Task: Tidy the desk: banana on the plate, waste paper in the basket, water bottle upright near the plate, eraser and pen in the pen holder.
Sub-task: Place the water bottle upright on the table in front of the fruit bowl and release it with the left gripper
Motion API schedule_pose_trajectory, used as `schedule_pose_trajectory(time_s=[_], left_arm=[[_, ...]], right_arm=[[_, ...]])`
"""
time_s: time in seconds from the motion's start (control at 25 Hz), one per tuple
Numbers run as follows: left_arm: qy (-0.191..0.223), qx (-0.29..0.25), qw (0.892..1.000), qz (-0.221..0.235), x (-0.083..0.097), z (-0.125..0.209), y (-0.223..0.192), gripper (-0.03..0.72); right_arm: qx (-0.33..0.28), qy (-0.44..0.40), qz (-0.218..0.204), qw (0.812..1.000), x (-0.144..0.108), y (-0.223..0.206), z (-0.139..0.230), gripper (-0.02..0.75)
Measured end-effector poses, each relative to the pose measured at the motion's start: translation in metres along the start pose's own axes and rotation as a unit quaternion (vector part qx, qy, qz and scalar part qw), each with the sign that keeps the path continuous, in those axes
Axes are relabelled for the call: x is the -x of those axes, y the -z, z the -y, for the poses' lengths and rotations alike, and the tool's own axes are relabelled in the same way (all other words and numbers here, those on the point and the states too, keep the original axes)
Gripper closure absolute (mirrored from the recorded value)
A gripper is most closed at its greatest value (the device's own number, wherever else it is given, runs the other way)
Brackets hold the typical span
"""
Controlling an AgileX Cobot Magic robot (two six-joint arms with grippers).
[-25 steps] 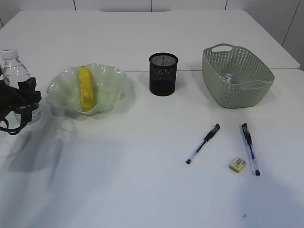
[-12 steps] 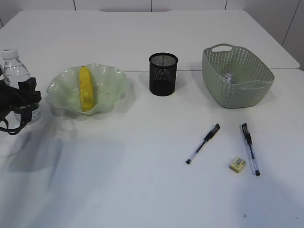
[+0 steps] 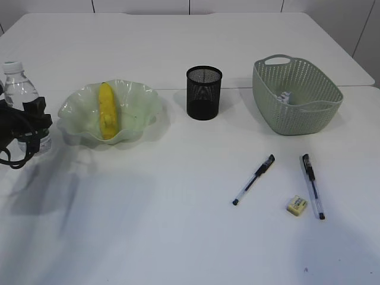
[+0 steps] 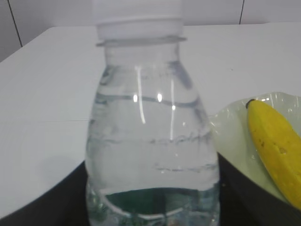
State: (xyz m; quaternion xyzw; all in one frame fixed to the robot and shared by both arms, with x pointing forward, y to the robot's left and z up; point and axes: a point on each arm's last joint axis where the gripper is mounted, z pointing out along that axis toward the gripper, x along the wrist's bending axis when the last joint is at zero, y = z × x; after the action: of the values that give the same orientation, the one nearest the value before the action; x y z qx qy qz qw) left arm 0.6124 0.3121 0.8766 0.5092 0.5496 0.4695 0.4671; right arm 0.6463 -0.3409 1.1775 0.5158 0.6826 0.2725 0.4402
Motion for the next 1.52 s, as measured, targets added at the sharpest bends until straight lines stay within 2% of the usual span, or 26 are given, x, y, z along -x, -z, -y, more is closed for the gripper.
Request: schedule_pose_trajectory(time_s=[0.56,1.16,1.52], left_arm=[[-0.014,0.008,0.999,0.029,0.006,-0.005,-0.006,0.254],[-0.03,0.016,0.999,0.031,0.006,-0.009,-0.01,0.254],[-0.025,0.019,0.999,0.02,0.004,-0.011,-0.011,0.254]], right_arm=[[-0.001,0.012,0.009,1.0,0.002,0.0,0.0,0.477],[0.0,0.013,0.01,1.0,0.002,-0.002,0.001,0.477],[0.001,0.013,0.01,1.0,0.002,-0.002,0.0,0.477]])
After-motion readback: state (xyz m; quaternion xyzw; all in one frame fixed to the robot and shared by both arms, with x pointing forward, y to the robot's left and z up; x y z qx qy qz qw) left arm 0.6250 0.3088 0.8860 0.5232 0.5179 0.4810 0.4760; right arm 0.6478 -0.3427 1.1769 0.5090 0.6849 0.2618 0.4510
